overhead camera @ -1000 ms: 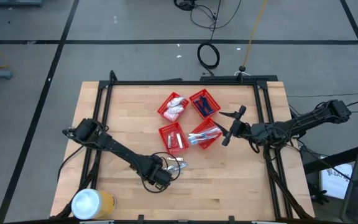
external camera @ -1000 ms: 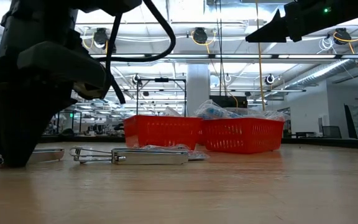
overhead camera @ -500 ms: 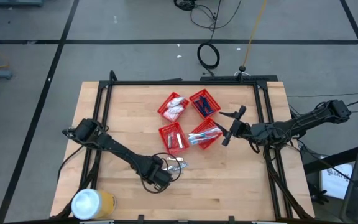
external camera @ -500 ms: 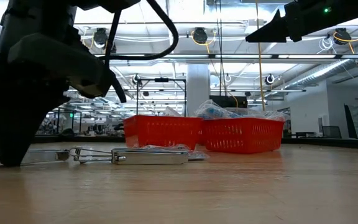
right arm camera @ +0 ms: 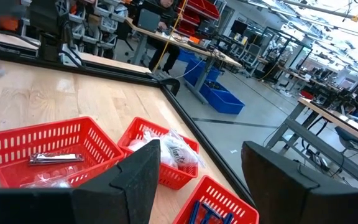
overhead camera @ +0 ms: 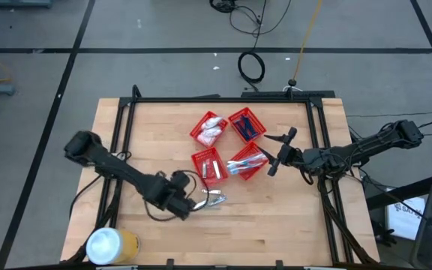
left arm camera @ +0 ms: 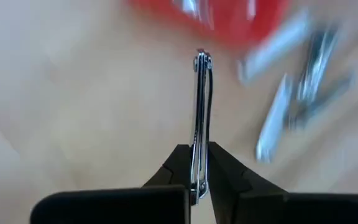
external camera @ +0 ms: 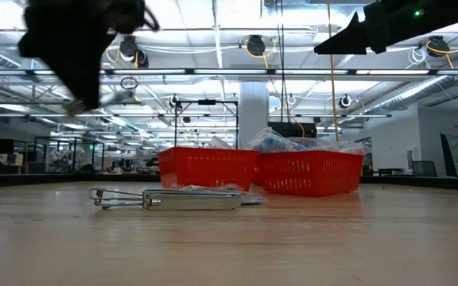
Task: Pick & Place Travel size toiletries
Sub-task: Put the silver nail cutter into the bottom left red bin
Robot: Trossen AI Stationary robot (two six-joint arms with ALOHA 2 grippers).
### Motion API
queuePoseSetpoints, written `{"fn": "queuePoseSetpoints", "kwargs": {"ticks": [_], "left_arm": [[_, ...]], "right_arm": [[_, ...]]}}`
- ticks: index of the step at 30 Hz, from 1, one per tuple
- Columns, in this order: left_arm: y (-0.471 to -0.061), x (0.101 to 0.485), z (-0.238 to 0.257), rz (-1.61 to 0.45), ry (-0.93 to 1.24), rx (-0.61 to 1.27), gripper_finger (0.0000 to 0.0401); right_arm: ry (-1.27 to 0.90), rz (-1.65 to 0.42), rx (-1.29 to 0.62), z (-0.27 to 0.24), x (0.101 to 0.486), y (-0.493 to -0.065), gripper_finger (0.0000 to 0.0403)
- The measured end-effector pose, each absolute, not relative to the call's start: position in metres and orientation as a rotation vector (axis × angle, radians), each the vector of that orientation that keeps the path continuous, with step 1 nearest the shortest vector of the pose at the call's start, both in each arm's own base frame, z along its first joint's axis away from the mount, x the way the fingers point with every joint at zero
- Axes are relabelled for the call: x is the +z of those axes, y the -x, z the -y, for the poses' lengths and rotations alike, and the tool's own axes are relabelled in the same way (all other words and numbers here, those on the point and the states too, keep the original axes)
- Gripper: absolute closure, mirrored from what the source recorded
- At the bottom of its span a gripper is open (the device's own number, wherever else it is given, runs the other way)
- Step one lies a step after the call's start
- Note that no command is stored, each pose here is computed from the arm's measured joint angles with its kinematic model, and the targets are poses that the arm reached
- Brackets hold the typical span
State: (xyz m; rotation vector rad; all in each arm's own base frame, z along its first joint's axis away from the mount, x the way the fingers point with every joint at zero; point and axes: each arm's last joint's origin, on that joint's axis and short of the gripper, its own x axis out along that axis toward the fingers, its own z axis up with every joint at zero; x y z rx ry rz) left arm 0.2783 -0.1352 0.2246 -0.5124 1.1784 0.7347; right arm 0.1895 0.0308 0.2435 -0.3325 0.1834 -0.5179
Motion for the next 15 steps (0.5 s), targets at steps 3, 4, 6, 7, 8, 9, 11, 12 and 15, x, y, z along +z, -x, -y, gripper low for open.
{"fn": "queuePoseSetpoints", "kwargs": {"ticks": [3, 4, 6, 7, 8, 9, 11, 12, 15], "left_arm": [[-0.276, 0.243, 0.125, -0.993, 0.424, 0.764, 0.0391], [-0.277, 0.248, 0.121, -0.939, 0.399, 0.771, 0.0391], [-0.279, 0.256, 0.113, -0.875, 0.361, 0.772, 0.0388], [-0.281, 0.258, 0.108, -0.862, 0.345, 0.770, 0.0383], [-0.284, 0.259, 0.103, -0.858, 0.334, 0.765, 0.0377], [-0.288, 0.259, 0.099, -0.857, 0.322, 0.758, 0.0371], [-0.295, 0.259, 0.089, -0.853, 0.303, 0.743, 0.0366], [-0.300, 0.258, 0.085, -0.848, 0.297, 0.737, 0.0366], [-0.313, 0.256, 0.072, -0.839, 0.286, 0.710, 0.0377]], "right_arm": [[0.333, -0.184, -0.518, -0.031, 0.243, -0.190, 0.0190], [0.332, -0.183, -0.518, -0.031, 0.244, -0.189, 0.0190], [0.333, -0.184, -0.518, -0.031, 0.243, -0.190, 0.0190], [0.333, -0.184, -0.518, -0.031, 0.243, -0.190, 0.0190], [0.333, -0.184, -0.518, -0.031, 0.243, -0.190, 0.0190], [0.333, -0.184, -0.518, -0.031, 0.243, -0.190, 0.0190], [0.333, -0.184, -0.518, -0.031, 0.243, -0.190, 0.0190], [0.333, -0.184, -0.518, -0.031, 0.243, -0.190, 0.0190], [0.334, -0.185, -0.519, -0.031, 0.243, -0.190, 0.0190]]}}
